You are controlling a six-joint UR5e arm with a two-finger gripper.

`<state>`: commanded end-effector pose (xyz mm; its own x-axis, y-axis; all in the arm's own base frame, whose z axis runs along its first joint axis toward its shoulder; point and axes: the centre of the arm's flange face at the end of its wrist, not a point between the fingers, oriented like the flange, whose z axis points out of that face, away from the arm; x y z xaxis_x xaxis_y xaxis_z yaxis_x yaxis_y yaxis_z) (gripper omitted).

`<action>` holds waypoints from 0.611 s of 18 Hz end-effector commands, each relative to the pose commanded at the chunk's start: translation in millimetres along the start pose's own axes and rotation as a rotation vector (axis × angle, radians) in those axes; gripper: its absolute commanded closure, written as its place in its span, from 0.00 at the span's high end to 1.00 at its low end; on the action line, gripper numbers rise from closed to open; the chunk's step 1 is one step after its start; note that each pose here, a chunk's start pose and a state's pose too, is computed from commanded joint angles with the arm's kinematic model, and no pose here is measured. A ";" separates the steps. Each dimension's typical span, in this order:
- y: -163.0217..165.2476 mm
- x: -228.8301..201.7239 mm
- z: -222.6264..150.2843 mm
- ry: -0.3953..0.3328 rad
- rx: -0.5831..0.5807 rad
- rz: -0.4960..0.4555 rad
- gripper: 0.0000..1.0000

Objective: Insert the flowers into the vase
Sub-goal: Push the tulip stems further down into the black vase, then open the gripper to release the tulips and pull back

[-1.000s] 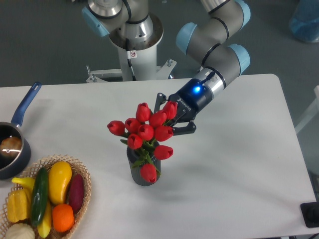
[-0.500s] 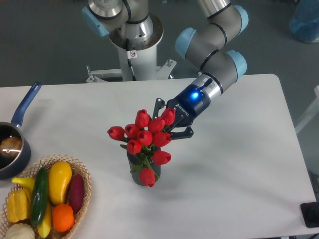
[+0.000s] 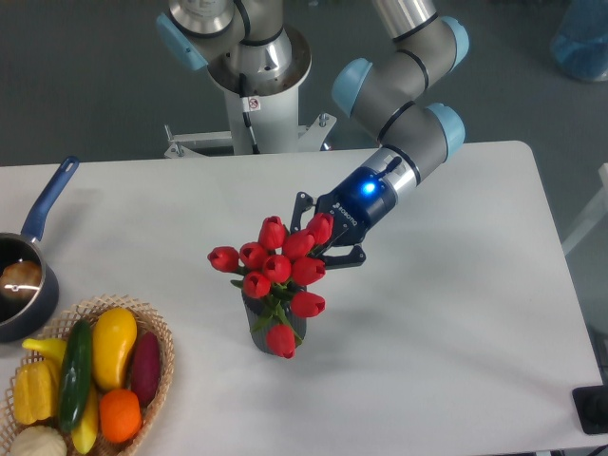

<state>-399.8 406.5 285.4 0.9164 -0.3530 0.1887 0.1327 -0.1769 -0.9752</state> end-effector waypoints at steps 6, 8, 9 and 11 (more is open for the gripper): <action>0.0 0.3 0.8 0.001 -0.002 0.003 0.25; 0.2 -0.3 0.8 0.001 -0.005 0.006 0.31; 0.4 -0.3 0.8 0.001 -0.006 0.015 0.41; 3.4 -0.2 0.1 -0.001 -0.023 0.034 0.61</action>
<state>-399.5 406.1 282.1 0.9205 -0.3584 0.1557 0.0930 -0.1859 -0.9782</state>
